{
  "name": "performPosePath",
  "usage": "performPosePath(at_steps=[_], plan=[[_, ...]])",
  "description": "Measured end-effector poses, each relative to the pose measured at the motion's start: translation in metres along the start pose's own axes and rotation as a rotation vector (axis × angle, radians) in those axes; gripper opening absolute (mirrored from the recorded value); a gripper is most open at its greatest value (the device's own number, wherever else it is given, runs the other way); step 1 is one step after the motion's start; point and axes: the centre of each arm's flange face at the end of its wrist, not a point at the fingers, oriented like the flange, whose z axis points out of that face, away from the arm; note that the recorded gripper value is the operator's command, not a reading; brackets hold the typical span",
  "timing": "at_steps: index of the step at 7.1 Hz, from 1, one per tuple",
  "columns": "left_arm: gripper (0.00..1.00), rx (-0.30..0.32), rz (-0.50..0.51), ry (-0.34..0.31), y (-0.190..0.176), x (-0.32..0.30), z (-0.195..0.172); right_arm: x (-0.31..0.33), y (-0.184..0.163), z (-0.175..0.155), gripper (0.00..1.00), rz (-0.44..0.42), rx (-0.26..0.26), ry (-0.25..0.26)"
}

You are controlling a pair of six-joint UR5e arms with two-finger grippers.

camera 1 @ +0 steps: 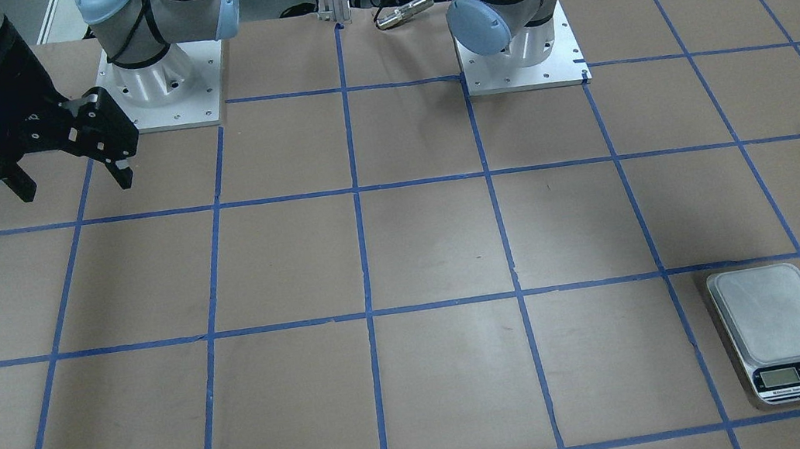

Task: Weigh mango
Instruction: 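Lower the left gripper near the robot and grasp the red-yellow mango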

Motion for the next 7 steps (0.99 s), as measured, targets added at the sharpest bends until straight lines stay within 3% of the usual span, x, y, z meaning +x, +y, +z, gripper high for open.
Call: performPosePath(at_steps=[3,4,7], plan=[[1.0,-0.044,0.508,-0.092,0.094,-0.07,0.088,0.0,0.0,0.0,1.0,0.0,0.001,0.0],[1.0,-0.054,0.621,-0.103,0.125,-0.089,0.117,0.0,0.0,0.0,1.0,0.0,0.001,0.0],[1.0,-0.024,0.731,-0.08,0.204,-0.125,0.197,0.0,0.0,0.0,1.0,0.0,0.001,0.0]])
